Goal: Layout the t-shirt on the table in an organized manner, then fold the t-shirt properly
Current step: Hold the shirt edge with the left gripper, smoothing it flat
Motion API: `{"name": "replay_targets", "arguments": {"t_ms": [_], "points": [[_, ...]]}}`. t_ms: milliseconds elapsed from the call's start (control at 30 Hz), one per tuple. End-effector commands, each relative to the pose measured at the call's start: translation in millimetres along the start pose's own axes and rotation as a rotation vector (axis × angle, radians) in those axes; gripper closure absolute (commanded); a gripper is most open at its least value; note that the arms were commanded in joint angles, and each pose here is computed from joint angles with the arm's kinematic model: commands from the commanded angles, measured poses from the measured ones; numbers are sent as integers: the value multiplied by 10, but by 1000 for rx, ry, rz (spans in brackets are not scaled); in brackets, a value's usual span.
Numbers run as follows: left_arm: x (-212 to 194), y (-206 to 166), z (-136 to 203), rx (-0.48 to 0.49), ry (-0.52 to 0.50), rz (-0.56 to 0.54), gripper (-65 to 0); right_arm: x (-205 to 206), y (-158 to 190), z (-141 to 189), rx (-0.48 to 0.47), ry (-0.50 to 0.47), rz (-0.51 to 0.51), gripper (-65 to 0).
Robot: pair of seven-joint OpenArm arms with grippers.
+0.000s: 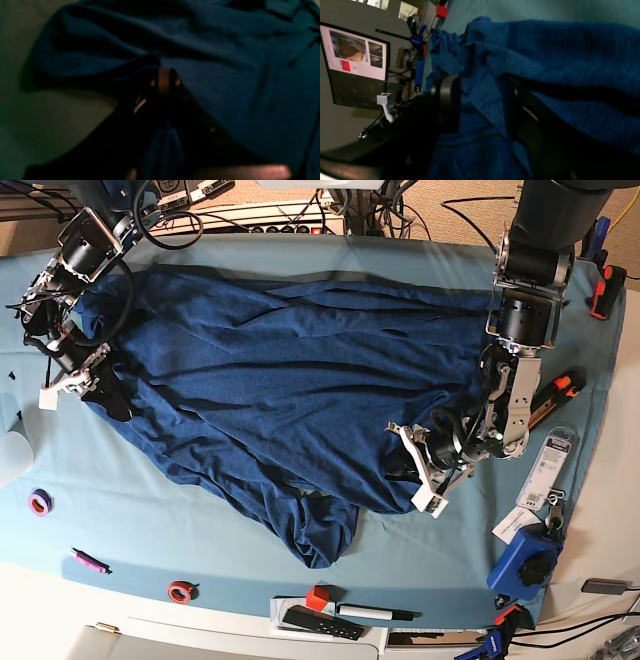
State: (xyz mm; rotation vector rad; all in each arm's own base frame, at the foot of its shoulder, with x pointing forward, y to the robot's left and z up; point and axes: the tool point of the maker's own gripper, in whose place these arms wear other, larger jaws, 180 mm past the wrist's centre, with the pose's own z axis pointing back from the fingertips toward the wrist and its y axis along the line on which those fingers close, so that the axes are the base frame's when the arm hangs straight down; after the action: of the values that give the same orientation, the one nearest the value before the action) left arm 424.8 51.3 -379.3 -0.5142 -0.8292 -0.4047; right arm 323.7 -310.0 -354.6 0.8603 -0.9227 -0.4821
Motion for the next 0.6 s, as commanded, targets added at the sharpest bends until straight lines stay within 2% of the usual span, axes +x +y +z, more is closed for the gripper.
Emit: {"name": "replay_targets", "arguments": {"t_ms": [0, 200, 367, 567], "points": [[283, 105, 57, 33, -69, -11, 0, 171, 75, 29, 17, -35, 27, -271], [245, 422, 125, 184, -48, -18, 0, 170, 76, 28, 17, -36, 26, -271], [226, 534, 163, 235, -39, -16, 0, 172, 76, 29, 17, -36, 27, -271], [327, 650, 216, 284, -51, -71, 0, 170, 76, 28, 17, -36, 26, -271]]}}
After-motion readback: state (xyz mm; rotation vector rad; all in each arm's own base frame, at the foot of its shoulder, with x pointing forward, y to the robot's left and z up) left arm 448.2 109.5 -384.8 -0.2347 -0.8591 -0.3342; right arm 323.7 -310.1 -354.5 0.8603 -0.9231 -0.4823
